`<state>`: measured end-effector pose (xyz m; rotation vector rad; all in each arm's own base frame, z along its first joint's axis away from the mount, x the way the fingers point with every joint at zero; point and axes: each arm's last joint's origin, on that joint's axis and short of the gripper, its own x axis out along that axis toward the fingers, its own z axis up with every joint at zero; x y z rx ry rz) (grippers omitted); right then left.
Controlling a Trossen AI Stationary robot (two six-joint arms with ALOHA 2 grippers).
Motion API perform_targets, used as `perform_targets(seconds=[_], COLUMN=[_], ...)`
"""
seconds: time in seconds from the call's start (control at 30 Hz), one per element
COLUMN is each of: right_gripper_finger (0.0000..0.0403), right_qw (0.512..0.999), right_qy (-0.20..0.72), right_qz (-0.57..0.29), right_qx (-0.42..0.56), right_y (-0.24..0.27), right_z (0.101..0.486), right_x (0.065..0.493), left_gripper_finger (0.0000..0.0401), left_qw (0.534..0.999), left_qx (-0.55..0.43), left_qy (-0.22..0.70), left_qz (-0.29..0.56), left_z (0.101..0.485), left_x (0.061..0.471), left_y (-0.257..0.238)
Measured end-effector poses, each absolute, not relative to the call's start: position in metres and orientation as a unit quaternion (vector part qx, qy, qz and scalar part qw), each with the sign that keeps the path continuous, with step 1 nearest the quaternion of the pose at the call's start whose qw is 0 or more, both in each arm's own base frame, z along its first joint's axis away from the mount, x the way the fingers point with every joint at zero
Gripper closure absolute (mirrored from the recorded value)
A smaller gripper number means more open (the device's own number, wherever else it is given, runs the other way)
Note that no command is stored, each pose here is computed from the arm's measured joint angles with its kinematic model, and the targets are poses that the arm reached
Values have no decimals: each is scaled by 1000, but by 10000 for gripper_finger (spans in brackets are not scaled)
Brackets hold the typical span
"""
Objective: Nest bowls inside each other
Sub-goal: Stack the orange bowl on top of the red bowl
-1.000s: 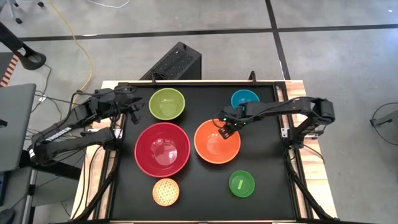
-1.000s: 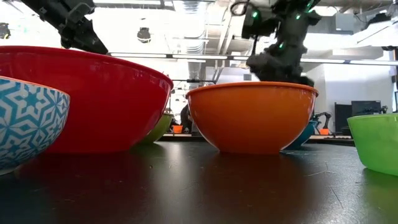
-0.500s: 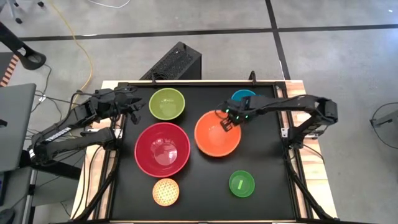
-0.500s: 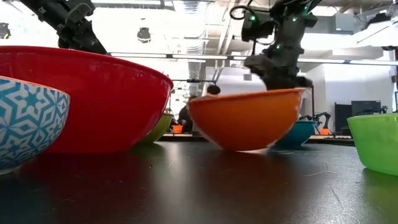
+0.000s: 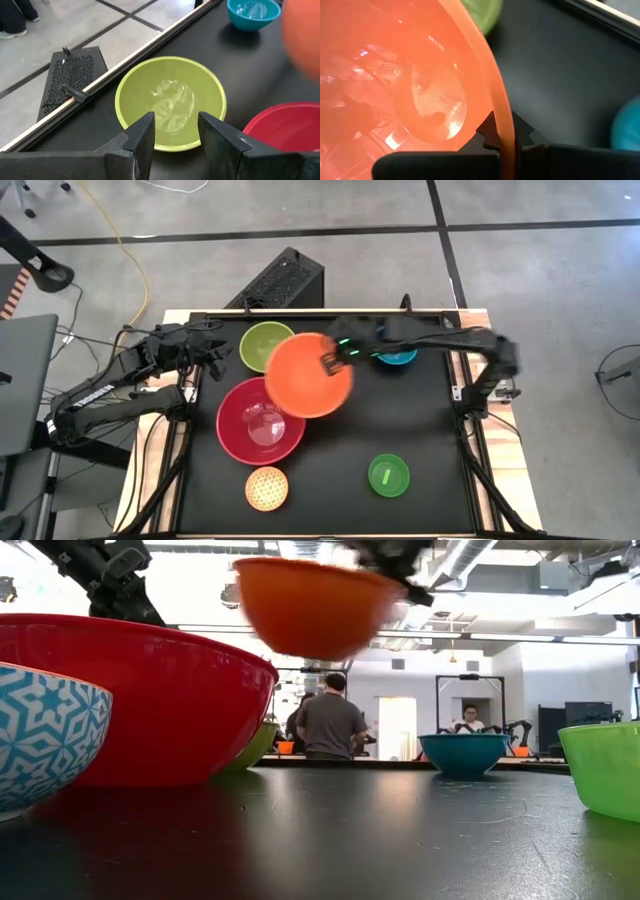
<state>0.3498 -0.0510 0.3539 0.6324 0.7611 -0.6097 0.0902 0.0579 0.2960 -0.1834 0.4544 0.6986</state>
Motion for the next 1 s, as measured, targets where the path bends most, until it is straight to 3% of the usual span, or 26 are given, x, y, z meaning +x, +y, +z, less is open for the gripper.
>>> perform_targets(seconds=[0.2, 0.4, 0.8, 1.0], right_gripper_finger=[390, 390, 388, 317], right_qw=[859, 857, 847, 862], right_qy=[355, 392, 434, 413], right_qz=[-230, -180, -141, -159], right_qx=[287, 282, 272, 248], right_y=[-40, -37, -14, -11], right_z=[338, 303, 251, 254], right_x=[431, 484, 518, 520], left_gripper_finger=[261, 261, 261, 261], left_qw=[909, 901, 903, 903], left_qx=[-87, -86, -96, -97], left_qy=[219, 217, 214, 214], left_qz=[343, 365, 361, 361], left_z=[296, 296, 296, 296], left_x=[90, 89, 90, 90], left_y=[58, 59, 59, 59])
